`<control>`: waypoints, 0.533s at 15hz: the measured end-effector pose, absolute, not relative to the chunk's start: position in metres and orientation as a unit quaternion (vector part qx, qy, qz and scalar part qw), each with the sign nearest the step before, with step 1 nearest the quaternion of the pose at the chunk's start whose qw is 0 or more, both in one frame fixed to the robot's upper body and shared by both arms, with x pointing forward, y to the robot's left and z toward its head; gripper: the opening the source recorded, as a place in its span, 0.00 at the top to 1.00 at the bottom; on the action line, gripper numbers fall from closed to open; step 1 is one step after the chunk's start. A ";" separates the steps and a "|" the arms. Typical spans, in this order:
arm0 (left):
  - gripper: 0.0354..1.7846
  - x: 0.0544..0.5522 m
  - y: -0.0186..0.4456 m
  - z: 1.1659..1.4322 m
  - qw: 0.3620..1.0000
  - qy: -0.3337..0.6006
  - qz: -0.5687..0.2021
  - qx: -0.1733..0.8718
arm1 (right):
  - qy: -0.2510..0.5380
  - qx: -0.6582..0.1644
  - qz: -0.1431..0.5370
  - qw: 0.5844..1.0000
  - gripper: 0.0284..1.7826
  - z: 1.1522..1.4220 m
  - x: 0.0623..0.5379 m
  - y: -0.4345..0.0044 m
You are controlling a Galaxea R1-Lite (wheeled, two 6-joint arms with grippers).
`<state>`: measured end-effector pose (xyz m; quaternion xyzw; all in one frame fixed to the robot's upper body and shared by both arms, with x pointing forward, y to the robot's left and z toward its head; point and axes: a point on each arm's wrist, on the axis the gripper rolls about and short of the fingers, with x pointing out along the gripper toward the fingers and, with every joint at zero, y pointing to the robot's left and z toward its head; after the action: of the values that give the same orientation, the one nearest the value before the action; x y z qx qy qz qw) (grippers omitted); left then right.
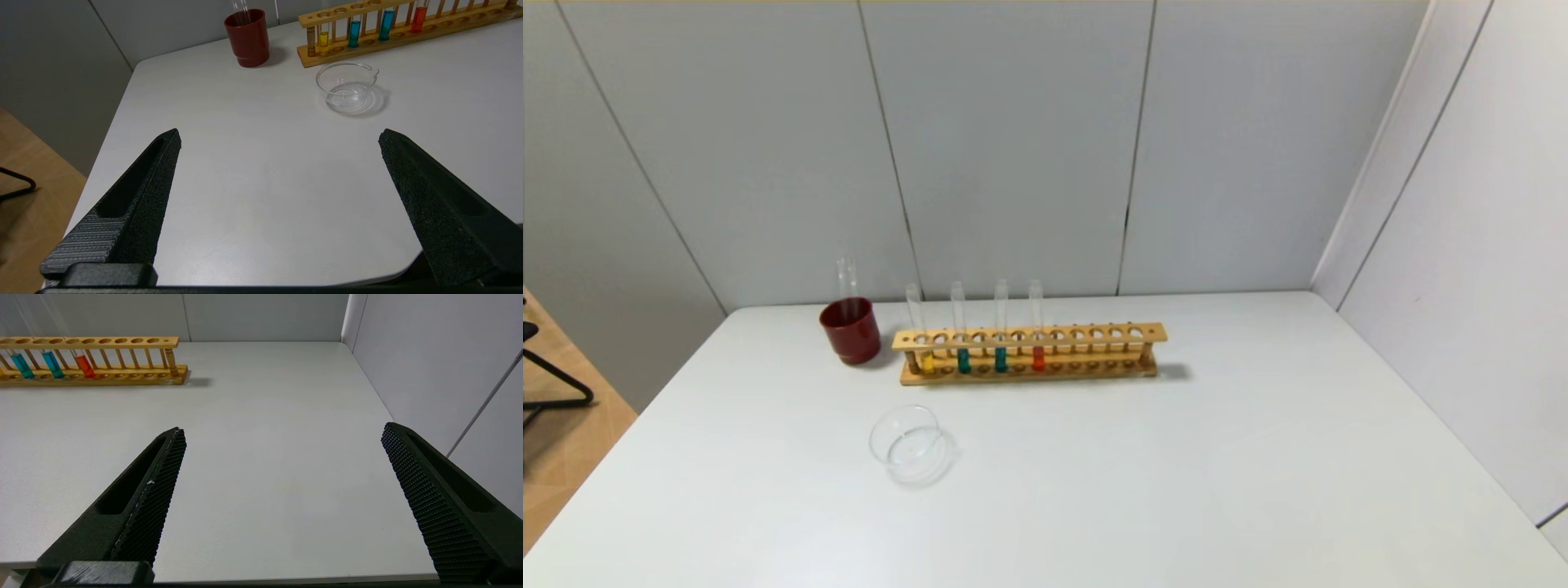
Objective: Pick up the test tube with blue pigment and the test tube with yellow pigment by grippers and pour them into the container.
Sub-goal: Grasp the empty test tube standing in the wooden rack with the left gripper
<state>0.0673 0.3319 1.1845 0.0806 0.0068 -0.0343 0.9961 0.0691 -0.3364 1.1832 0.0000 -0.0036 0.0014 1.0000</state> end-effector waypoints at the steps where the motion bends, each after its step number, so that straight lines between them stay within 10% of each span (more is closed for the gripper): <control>1: 0.04 0.065 0.332 1.190 0.996 0.010 -0.037 0.080 | -0.004 0.000 0.001 1.000 0.02 1.183 0.069 -0.336; 8: 0.04 0.057 0.330 1.264 0.993 0.043 -0.081 0.073 | -0.004 0.000 0.001 1.000 0.02 1.183 0.069 -0.336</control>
<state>0.0572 0.3300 1.2641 0.0734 0.0428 -0.0811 0.9931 0.0691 -0.3364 1.1832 0.0000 -0.0036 0.0014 1.0000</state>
